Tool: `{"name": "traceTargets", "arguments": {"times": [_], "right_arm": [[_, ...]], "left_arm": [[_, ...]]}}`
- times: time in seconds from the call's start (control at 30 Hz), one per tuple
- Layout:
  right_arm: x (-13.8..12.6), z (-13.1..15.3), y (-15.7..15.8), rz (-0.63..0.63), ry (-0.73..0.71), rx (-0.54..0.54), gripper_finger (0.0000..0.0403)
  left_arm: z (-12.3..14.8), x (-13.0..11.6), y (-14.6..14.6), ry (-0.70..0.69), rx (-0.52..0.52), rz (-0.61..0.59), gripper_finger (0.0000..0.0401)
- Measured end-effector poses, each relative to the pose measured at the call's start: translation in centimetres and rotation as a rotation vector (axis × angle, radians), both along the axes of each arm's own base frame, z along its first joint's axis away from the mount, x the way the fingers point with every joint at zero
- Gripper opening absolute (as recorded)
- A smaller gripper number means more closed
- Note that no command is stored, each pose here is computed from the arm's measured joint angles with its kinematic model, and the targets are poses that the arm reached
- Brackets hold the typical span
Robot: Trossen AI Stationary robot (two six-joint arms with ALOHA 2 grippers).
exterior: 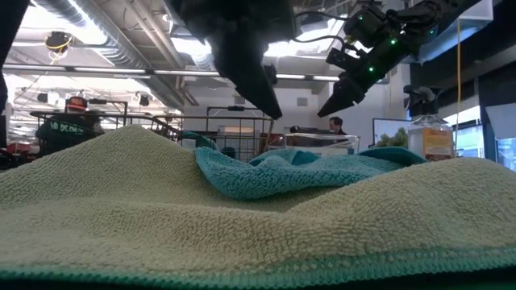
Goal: Sort microfiber towel by color & place in baskets
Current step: Put the blue microfiber towel into the golden wire basket
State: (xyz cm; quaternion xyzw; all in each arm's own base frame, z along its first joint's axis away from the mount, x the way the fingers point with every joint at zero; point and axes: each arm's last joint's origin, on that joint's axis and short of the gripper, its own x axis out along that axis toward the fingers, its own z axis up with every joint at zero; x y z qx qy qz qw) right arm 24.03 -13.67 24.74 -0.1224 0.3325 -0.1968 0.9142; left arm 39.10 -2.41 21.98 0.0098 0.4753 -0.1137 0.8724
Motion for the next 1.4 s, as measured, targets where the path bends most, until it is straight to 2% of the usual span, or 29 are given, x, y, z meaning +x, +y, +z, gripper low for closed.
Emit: {"name": "traceTargets", "arguments": {"times": [0.1, 0.3, 0.43, 0.6, 0.83, 1.0, 1.3, 1.4], "right_arm": [[0.4, 0.0, 0.7, 0.027, 0.000, -0.002, 0.0216], [1.4, 0.7, 3.6, 0.124, -0.022, -0.024, 0.0216], [1.8, 1.5, 6.1, 0.176, -0.040, -0.062, 0.0216], [1.7, 2.5, 9.0, 0.209, -0.068, -0.120, 0.0216], [0.9, 3.8, 12.1, 0.240, -0.099, -0.171, 0.0216], [-0.3, 3.8, 13.8, 0.233, -0.070, -0.121, 0.0216], [-2.8, 3.9, 16.0, 0.231, -0.041, 0.042, 0.0216], [-3.5, 4.0, 16.4, 0.222, -0.035, 0.086, 0.0216]], "left_arm": [[-0.4, 0.2, 0.2, 0.002, -0.017, -0.009, 0.0144], [-1.8, 0.6, 0.1, 0.032, 0.040, -0.010, 0.0144], [-4.1, 1.1, 0.0, 0.091, 0.045, -0.011, 0.0144], [-7.4, 1.9, 0.2, 0.151, 0.130, 0.031, 0.0144], [-10.1, 2.6, 0.4, 0.185, 0.128, 0.035, 0.0142], [-10.0, 2.6, 0.5, 0.185, 0.138, 0.048, 0.0121], [-9.9, 2.6, 0.6, 0.173, 0.146, 0.084, 0.0015], [-9.4, 2.6, 0.6, 0.165, 0.136, 0.100, 0.0009]]}}
